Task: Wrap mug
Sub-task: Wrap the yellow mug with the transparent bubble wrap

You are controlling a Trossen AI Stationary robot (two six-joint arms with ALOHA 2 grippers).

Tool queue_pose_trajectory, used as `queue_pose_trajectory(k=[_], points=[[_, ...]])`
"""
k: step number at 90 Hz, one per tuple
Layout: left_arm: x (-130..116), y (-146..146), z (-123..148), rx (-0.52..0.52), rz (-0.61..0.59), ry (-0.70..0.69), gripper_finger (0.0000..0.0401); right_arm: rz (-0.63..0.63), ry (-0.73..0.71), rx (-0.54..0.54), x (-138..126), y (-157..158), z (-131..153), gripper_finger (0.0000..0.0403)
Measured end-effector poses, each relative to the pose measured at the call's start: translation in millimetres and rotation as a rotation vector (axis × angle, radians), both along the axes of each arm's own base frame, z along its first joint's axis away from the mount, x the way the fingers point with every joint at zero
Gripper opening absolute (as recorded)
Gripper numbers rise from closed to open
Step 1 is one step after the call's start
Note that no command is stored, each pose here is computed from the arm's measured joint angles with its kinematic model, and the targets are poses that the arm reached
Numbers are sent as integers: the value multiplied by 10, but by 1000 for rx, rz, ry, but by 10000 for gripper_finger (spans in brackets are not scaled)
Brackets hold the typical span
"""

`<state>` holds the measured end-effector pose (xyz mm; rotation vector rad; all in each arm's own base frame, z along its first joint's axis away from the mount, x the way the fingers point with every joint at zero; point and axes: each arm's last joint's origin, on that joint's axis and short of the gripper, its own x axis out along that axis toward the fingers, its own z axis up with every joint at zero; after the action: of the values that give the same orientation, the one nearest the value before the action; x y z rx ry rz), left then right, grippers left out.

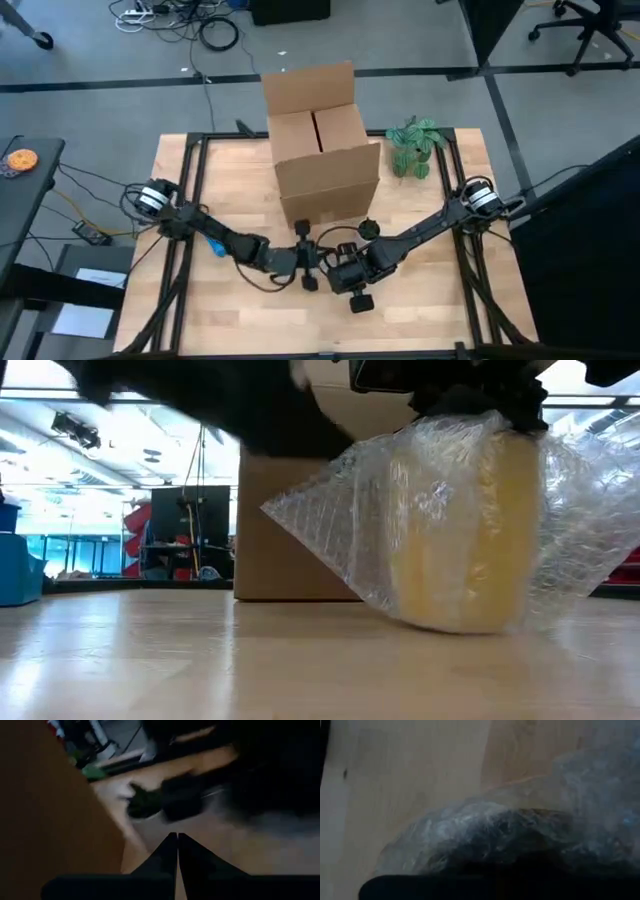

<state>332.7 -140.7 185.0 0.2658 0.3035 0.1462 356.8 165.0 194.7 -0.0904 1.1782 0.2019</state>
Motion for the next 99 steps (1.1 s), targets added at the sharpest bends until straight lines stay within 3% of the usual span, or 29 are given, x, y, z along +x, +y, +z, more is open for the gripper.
queue_pose_trajectory(k=[13, 27, 43, 59, 76, 99], points=[[-155, -313, -10, -53, -61, -6, 0, -10, -6, -10, 2, -2, 0, 0], [-141, -464, -111, -86, -82, -74, 0, -14, -11, -10, 6, -1, 2, 0], [55, -312, -324, -95, -34, -125, 0, -37, -13, 0, 8, 3, 4, 0], [168, -160, -362, -104, 27, -205, 0, -21, -10, -5, -4, 17, 4, 0], [221, -4, -369, -81, 127, -207, 0, 4, -17, 4, -4, 39, 10, 0], [250, 101, -414, -54, 170, -165, 0, 17, -21, 13, -25, 75, 33, 0]])
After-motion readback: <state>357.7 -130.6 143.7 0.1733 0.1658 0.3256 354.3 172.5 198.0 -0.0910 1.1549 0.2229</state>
